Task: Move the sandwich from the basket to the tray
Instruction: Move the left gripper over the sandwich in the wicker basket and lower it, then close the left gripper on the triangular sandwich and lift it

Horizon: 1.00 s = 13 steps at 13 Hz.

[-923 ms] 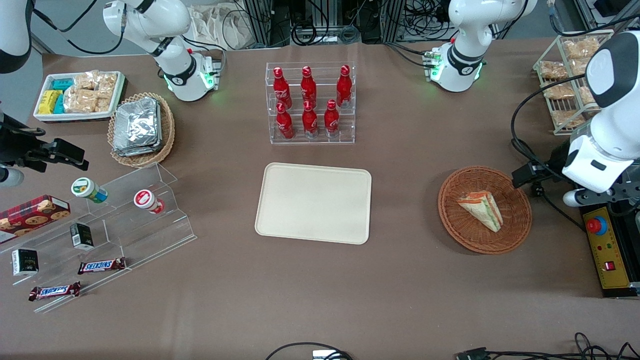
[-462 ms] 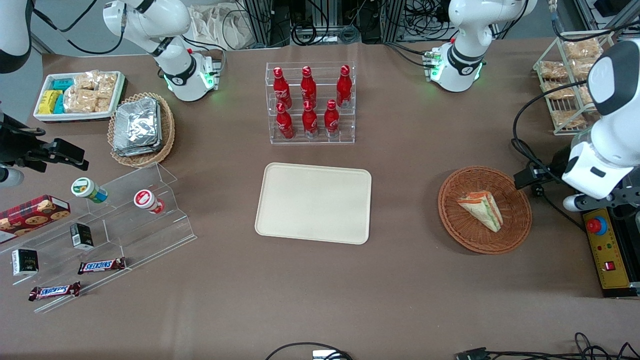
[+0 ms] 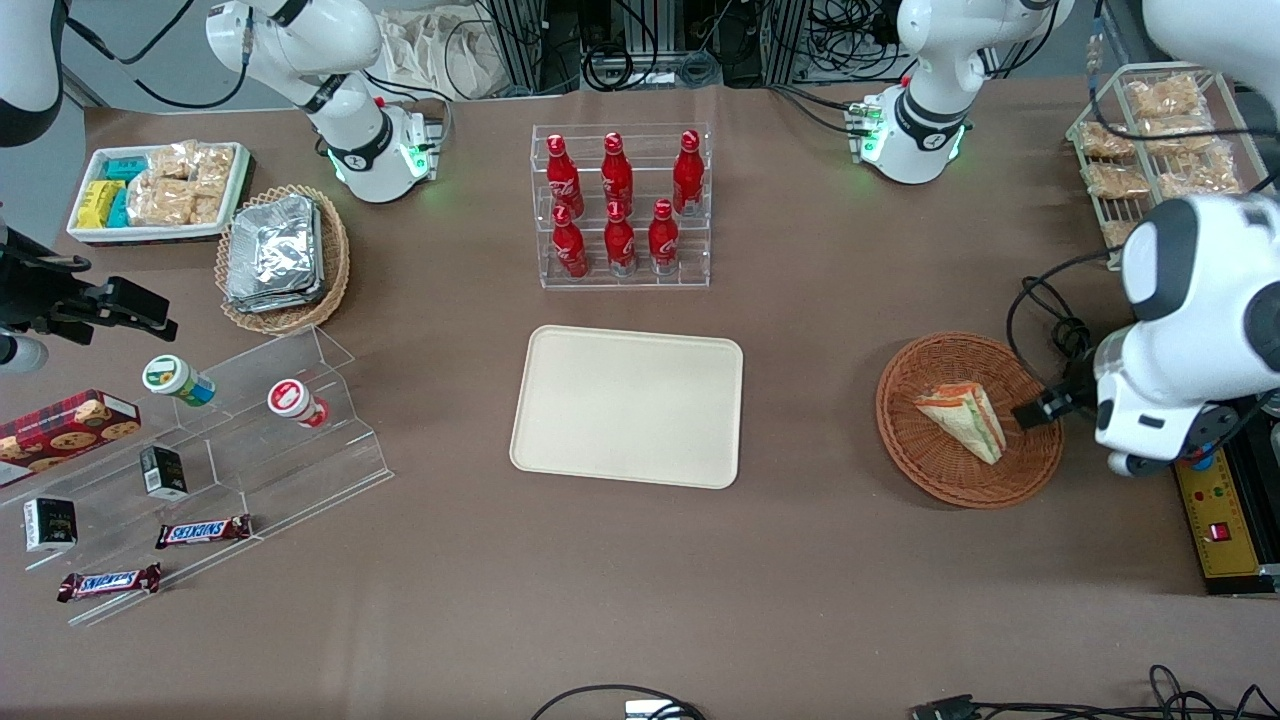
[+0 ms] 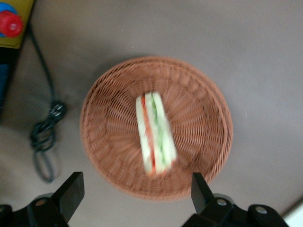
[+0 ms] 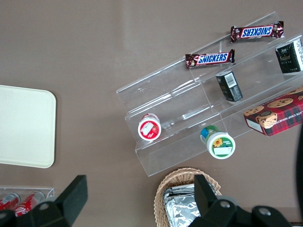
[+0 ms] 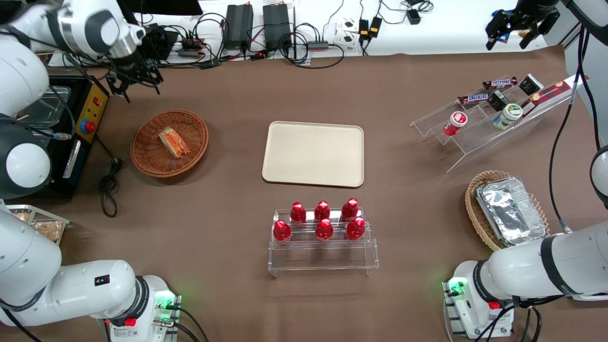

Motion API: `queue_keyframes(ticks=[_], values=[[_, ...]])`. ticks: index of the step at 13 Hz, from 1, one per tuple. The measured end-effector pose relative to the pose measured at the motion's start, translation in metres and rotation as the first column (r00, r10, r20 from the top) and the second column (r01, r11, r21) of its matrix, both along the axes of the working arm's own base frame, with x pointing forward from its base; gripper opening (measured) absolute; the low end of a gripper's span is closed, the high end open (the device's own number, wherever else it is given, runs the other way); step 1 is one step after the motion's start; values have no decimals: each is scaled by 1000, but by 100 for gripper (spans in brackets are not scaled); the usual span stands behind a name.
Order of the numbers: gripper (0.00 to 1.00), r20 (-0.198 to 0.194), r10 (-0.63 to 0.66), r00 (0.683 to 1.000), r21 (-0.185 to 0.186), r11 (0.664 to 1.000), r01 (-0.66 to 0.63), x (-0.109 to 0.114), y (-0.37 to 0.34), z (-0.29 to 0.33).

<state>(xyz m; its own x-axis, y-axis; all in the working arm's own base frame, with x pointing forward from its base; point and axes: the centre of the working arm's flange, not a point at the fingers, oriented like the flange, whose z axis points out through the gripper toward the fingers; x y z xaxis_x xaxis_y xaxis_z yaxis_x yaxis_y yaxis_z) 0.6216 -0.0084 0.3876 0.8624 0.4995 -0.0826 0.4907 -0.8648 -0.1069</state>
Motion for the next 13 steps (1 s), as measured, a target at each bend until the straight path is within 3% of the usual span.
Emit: queue_keyframes(ticks=[3,13], values=[[100,37,178,983,-5,984,-178,-15,2,-73],[100,-34,332,943,21,943,-332,-39,-10,-133]])
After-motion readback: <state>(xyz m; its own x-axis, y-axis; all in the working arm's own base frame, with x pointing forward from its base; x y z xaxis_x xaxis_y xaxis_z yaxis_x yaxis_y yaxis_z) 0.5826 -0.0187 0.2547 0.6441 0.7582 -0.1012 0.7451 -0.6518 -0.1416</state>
